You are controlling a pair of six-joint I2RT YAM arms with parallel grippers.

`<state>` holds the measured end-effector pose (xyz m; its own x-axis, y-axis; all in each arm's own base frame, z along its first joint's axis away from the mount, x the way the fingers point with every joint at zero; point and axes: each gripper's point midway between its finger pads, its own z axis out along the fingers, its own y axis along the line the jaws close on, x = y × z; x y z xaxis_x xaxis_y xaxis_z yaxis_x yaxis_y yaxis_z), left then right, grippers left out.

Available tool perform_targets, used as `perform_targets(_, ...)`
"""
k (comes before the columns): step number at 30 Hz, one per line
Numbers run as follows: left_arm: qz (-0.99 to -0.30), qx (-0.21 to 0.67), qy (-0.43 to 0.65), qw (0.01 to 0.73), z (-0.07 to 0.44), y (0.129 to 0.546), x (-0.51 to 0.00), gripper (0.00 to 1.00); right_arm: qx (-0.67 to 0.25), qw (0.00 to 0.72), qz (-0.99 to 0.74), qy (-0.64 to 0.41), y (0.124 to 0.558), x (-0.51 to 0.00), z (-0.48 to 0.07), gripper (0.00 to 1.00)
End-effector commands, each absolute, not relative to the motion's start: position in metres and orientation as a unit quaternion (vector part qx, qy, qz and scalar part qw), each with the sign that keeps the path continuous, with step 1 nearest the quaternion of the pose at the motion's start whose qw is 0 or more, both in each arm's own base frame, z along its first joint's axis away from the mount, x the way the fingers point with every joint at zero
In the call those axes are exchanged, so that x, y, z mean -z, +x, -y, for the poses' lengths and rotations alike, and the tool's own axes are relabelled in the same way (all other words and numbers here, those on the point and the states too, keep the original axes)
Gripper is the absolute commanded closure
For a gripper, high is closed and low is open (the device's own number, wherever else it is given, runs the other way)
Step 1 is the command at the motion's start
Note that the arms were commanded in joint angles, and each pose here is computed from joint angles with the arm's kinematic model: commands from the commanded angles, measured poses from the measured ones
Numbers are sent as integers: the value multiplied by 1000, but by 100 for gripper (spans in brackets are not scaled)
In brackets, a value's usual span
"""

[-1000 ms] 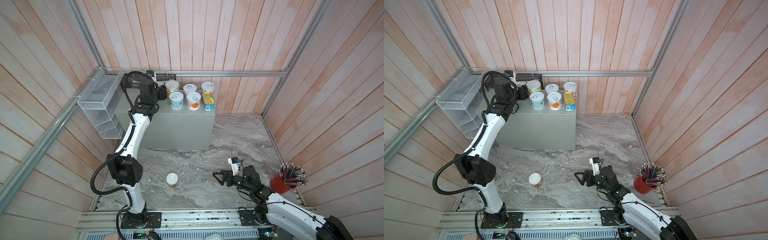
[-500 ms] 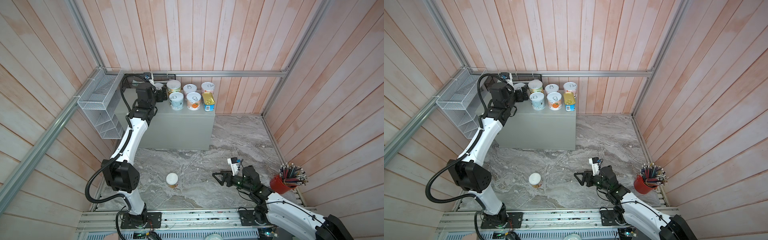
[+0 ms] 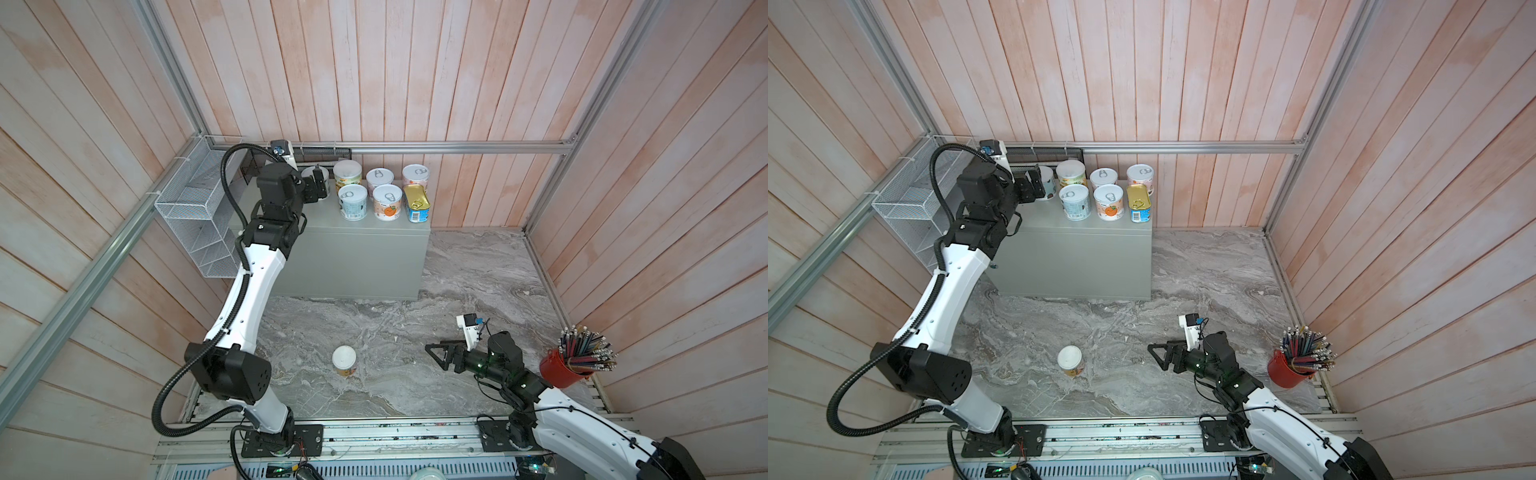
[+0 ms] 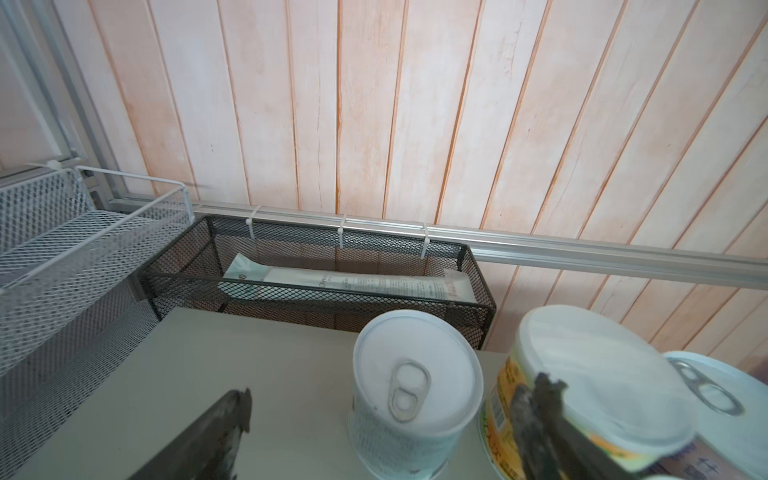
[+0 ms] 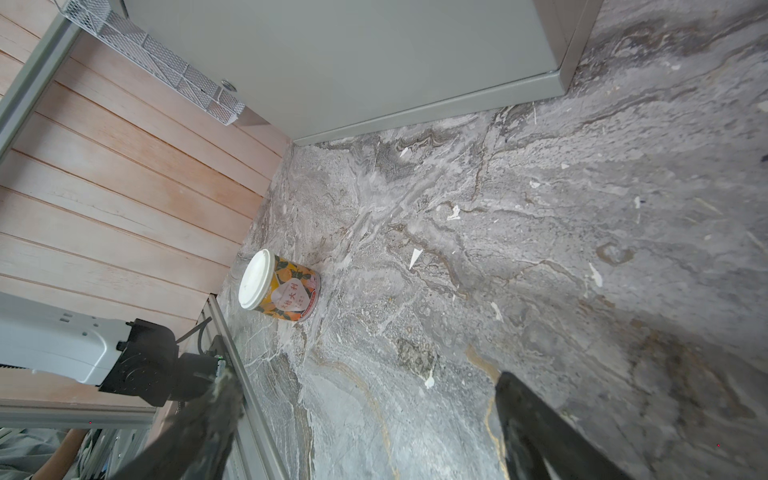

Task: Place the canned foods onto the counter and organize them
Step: 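Lower the can beside the pale blue can, open the left gripper, then lower the left gripper to the floor while the right reaches the white-lidded can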

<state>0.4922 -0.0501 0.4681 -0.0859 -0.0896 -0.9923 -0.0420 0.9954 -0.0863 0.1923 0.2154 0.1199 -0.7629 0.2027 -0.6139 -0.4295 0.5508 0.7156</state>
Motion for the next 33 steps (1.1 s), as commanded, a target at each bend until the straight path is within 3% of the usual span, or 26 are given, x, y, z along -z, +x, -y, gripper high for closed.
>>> perform_targets(1,-745,4,-83,662,35,461,-458,0,-473,351,-803,-86,195,-145,-226,6)
perform_targets(7,-753,28,-105,649,34,407,-429,0,-452,360,-806,-125,192,-161,-253,6)
perform_targets(14,-813,52,-52,578,61,358,-382,0,-433,332,-817,-186,177,-160,-311,6)
perform_targets(20,-868,20,-32,496,49,318,-321,0,-466,302,-802,-221,158,-166,-357,7)
perform_targets(33,-879,67,-51,470,52,288,-295,0,-387,274,-843,-253,173,-134,-420,12)
